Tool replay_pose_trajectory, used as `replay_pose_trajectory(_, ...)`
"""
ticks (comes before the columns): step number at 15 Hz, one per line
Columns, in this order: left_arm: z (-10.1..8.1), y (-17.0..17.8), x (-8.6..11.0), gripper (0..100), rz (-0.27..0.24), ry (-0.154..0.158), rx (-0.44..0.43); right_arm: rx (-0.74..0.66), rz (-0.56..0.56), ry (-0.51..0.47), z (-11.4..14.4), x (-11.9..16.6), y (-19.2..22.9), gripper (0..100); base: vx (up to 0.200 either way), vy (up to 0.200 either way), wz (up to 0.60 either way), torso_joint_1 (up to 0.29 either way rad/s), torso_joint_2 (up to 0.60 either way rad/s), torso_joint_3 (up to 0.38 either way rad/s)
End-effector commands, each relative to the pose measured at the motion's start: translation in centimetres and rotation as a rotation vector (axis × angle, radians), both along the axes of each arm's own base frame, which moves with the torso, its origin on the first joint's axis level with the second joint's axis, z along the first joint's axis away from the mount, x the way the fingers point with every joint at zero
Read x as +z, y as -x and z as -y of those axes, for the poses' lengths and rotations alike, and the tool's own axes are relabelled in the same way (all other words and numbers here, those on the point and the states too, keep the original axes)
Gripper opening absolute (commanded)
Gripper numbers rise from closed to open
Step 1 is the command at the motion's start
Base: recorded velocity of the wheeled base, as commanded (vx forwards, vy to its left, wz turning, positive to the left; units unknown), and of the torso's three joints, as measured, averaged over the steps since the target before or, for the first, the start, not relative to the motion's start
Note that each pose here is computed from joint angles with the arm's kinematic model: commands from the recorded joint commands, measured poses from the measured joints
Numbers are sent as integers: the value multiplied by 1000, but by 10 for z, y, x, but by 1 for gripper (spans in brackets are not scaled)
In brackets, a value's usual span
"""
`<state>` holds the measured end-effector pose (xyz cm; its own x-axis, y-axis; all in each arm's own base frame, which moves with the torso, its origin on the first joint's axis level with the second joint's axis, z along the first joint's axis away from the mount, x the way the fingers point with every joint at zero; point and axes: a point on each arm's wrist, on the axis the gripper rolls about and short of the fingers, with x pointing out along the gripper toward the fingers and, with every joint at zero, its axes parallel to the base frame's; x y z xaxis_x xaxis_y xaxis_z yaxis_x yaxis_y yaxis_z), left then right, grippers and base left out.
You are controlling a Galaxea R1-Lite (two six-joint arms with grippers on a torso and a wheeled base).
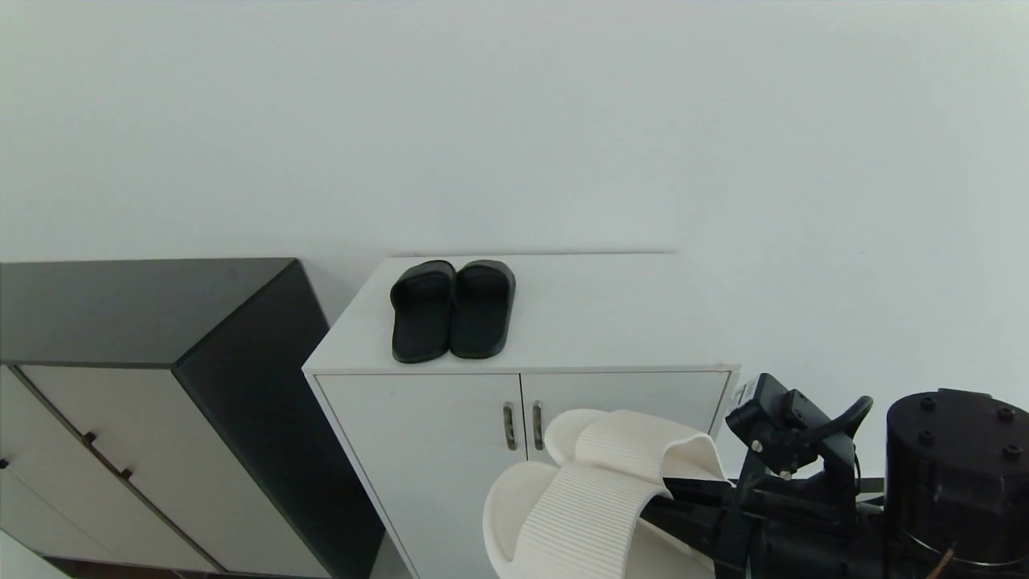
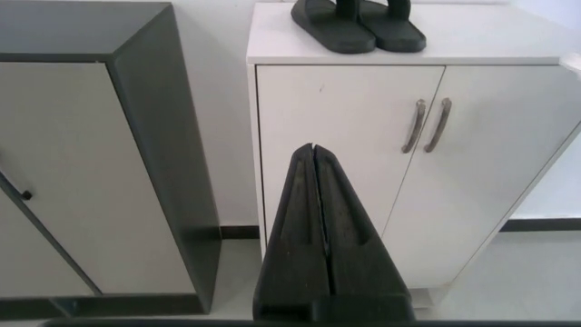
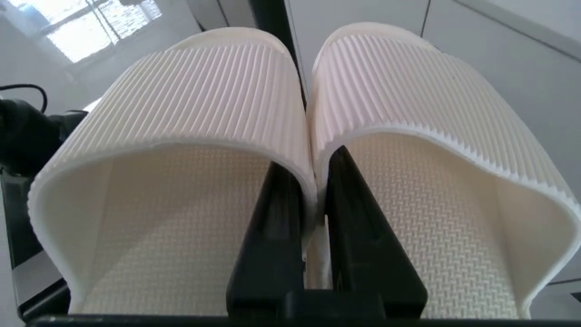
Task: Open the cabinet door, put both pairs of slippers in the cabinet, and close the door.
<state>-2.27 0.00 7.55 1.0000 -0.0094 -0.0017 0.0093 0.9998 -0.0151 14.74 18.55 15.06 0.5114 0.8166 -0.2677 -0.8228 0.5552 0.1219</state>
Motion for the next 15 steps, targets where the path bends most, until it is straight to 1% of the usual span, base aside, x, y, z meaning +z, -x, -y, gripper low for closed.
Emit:
replay_pose_trajectory(1,0,0,0,0,0,0,0,3,-3,4,0,-1,0,0,0,0,0,-178,393,222)
replay_pose_trajectory(4,0,0,0,0,0,0,0,7,-8,9,0,-3,1,0,0,0,0,-211,476,260)
replay_pose_trajectory(15,0,0,0,0,0,0,-1,23,-22,16,-1,-6,1,0,0,0,0,-221,533,312)
